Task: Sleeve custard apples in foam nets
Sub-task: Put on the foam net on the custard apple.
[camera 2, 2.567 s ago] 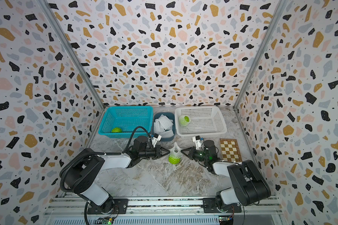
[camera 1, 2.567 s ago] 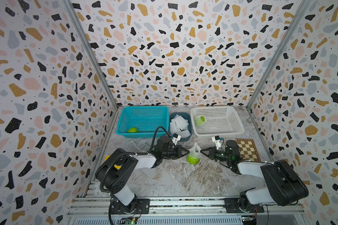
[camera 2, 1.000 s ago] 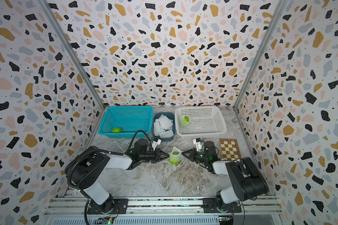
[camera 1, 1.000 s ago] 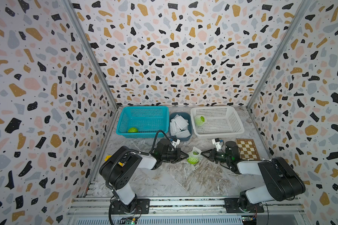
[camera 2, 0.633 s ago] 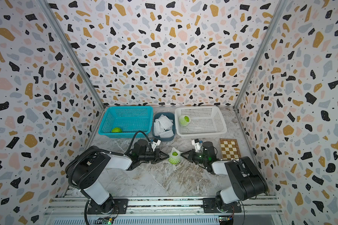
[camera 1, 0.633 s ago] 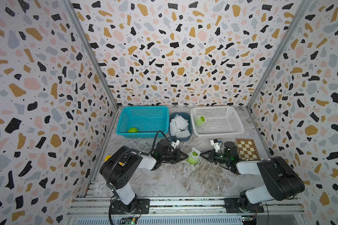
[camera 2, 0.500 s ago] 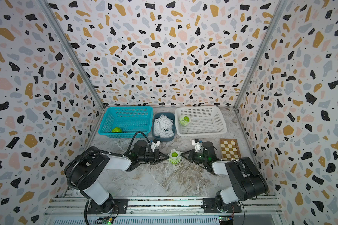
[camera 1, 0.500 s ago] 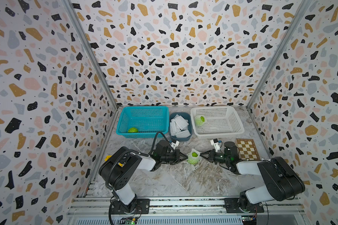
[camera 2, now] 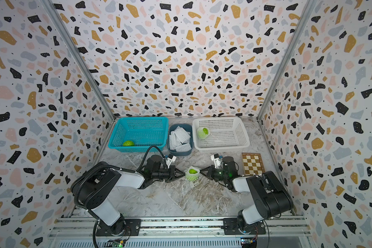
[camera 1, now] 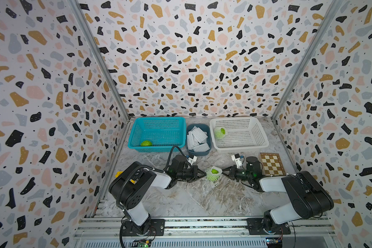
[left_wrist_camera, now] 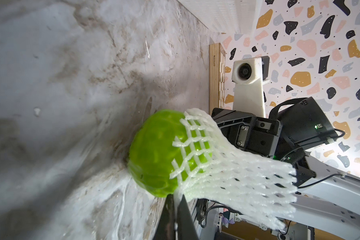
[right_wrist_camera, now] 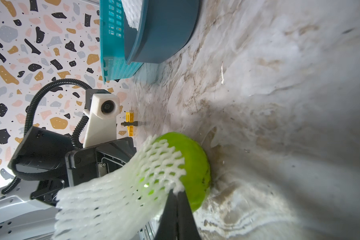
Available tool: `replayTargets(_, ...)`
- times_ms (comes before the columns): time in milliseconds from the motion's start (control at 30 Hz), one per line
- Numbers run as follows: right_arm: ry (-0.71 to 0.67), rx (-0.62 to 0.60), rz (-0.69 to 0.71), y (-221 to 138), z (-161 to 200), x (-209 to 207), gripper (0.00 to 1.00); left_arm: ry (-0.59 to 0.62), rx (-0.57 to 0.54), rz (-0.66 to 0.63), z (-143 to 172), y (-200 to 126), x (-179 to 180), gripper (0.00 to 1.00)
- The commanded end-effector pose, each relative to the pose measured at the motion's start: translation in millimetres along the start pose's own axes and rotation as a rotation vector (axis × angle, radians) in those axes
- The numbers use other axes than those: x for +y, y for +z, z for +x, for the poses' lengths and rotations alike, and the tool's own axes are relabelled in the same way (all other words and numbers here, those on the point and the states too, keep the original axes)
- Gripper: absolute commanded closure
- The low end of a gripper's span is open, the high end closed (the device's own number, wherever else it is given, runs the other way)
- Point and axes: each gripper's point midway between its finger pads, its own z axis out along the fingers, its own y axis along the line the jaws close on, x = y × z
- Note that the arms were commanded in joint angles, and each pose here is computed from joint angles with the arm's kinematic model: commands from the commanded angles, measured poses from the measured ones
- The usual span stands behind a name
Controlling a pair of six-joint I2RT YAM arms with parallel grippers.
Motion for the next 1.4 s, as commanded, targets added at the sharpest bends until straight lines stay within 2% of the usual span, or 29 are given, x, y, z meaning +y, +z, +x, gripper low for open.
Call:
replayTargets(0,-0.032,0.003,0.021,4.0,-3.1,0.6,1.0,0.012,0.006,-0.008,0.0,1.6,5.3,1.0)
replayTargets(967,-0.104,0.018,0.145,20.5,-1.7,-21.6,1.0,0.012,0.047,-0.104,-0.5,11.4,22.3,1.0)
replayTargets(1367,-0.147,-0.009,0.127,9.1,-4.4,-2.1,1.0,0.035,0.034,-0.059,-2.4,3.8,-1.3,1.0)
